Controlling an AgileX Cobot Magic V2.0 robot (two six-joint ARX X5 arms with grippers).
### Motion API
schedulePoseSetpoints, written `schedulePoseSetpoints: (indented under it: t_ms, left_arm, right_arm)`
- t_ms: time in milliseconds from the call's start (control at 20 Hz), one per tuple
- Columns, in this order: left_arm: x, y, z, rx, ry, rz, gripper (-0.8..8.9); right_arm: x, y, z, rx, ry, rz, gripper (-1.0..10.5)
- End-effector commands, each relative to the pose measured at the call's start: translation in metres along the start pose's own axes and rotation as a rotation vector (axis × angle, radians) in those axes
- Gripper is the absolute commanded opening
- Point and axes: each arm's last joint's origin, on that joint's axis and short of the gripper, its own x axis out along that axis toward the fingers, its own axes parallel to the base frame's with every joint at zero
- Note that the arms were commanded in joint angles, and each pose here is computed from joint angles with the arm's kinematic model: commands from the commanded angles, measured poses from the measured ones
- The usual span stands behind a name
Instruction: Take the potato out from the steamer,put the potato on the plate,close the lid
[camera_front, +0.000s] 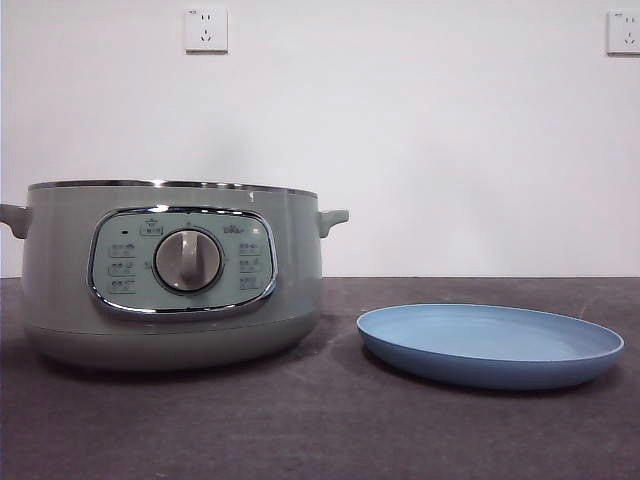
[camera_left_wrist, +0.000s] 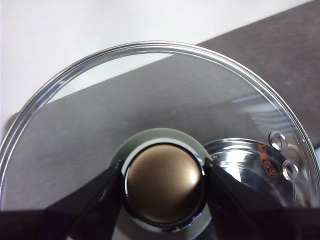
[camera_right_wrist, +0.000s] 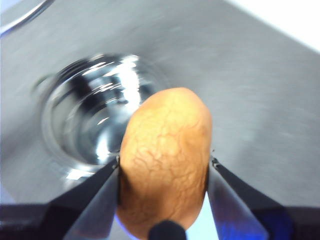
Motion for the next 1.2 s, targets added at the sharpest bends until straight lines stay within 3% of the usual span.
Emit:
schedulePoseSetpoints:
  t_ms: [50, 250, 450, 700, 800, 1000, 1200]
  left_arm:
    - [0.001, -0.002, -0.002, 0.015, 0.026, -0.058, -0.08]
    - [0.008, -0.004, -0.002, 0.015, 0.038, -0.112, -0.08]
    - [0.010, -0.004, -0.002, 0.013, 0.042, -0.134, -0.08]
    - [0.009, -0.007, -0.001, 0.019, 0.041, -0.144, -0.08]
    - [0.010, -0.007, -0.001, 0.020, 0.042, -0.145, -0.08]
    - [0.010, -0.008, -0.001, 0.016, 0.043, -0.145, -0.08]
    - [0.010, -0.007, -0.001, 0.016, 0.043, -0.145, -0.08]
  right_arm:
    - [-0.006, -0.020, -0.006, 0.092, 0.013, -0.059, -0.1]
    - [0.000, -0.056, -0.018, 0.237, 0.070, -0.196, -0.1]
    - [0.047, -0.072, -0.049, 0.293, 0.280, -0.189, -0.1]
    - [0.125, -0.068, -0.109, 0.312, 0.527, -0.112, -0.1]
    - [0.153, -0.063, -0.133, 0.324, 0.545, -0.051, -0.1]
    - [0.197, -0.054, -0.184, 0.315, 0.539, -0.041, -0.1]
    - [0.214, -0.049, -0.217, 0.316, 0.547, -0.042, -0.1]
